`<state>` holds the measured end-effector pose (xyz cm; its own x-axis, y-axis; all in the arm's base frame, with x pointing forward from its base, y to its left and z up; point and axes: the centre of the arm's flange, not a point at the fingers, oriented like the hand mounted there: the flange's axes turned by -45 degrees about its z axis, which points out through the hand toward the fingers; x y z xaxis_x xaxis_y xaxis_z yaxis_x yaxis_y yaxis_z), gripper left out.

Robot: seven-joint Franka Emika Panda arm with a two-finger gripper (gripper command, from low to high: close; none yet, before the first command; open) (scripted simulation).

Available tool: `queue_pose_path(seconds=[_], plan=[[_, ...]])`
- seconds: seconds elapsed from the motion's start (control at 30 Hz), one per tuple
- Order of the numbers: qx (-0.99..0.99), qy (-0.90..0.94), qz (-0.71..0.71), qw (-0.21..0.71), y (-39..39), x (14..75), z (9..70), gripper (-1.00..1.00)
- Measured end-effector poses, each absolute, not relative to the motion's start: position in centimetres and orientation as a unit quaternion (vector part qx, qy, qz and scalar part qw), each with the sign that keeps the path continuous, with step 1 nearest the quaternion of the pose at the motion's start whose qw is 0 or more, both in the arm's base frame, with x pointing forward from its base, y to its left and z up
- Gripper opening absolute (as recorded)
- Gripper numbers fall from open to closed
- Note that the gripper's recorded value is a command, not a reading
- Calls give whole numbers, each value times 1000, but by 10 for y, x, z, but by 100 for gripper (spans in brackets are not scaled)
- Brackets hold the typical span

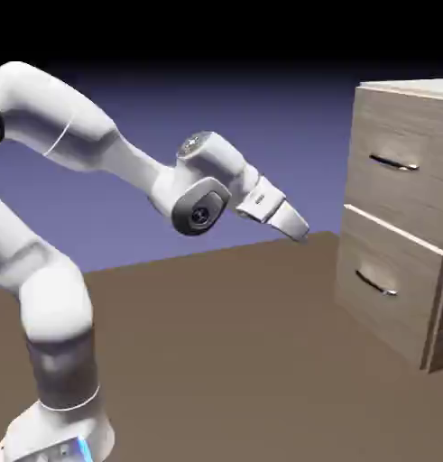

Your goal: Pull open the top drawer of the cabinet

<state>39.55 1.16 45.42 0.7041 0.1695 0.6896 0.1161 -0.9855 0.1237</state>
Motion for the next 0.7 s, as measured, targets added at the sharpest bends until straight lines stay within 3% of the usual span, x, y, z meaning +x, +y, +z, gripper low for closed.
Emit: queue_pose_path(seconds=[0.33,0.7], plan=[[817,484,228,216,64,439,401,0],[502,813,49,290,110,468,334,0]])
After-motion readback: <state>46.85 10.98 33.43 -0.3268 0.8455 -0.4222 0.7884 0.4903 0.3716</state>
